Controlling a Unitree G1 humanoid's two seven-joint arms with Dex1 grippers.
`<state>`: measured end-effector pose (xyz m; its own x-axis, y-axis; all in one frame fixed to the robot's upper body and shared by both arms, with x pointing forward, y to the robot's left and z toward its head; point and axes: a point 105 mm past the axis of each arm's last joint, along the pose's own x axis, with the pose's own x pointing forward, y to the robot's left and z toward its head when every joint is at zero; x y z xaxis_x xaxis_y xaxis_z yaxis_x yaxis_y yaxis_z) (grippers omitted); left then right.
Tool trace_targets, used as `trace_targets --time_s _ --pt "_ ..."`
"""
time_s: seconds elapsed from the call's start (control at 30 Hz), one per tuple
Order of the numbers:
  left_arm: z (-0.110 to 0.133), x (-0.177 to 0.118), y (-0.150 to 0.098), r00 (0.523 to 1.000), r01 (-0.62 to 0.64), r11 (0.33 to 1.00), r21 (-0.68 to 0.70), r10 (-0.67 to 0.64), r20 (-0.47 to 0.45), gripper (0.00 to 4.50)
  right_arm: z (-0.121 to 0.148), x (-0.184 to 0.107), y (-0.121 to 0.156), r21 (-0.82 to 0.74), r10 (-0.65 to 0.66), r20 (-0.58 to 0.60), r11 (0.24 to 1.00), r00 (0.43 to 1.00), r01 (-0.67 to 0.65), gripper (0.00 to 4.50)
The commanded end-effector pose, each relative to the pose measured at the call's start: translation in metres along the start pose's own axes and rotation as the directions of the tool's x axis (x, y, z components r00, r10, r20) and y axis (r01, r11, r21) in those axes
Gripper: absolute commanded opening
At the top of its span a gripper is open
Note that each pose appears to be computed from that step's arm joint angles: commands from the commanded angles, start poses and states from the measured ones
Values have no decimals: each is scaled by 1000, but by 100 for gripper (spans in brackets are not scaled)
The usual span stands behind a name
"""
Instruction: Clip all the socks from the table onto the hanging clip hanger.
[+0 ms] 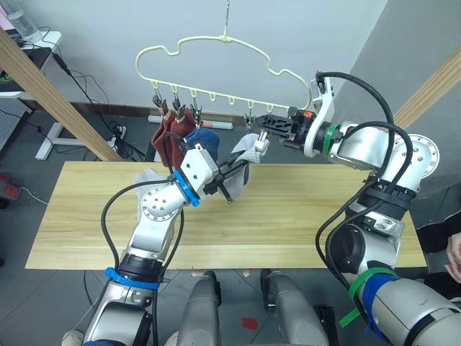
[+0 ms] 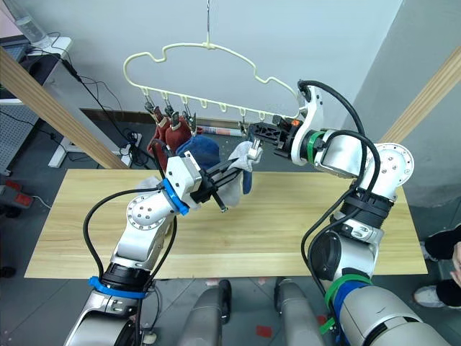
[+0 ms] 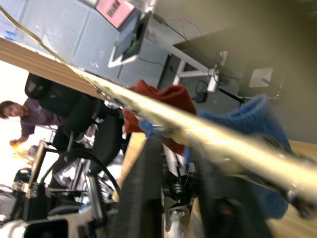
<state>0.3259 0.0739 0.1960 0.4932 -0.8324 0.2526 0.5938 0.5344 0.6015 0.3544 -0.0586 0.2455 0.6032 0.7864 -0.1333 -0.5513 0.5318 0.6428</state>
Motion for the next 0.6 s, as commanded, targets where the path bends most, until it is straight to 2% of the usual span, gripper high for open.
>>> trace_targets --time_s 0.03,0.17,0.2,0.27,0.4,0.6 --pt "11 7 -3 999 5 1000 23 -6 43 0 5 -5 11 -54 35 14 998 999 -34 247" --pt "12 11 -4 999 6 1000 4 -6 41 0 9 -12 11 -80 21 46 997 999 -17 374" --pt "10 12 -5 999 13 1000 -18 -12 33 41 12 -21 10 -117 11 69 993 998 -3 411" --pt "8 14 -4 1000 12 999 -50 -11 19 74 14 -31 10 -162 1 89 987 996 13 450" --pt "-2 18 -6 1000 6 977 -212 -11 -24 181 6 -59 5 -317 -61 105 944 993 92 450" --pt "-16 8 -2 995 -22 933 -358 -15 -98 337 4 -71 -2 -394 -152 205 891 967 224 450"
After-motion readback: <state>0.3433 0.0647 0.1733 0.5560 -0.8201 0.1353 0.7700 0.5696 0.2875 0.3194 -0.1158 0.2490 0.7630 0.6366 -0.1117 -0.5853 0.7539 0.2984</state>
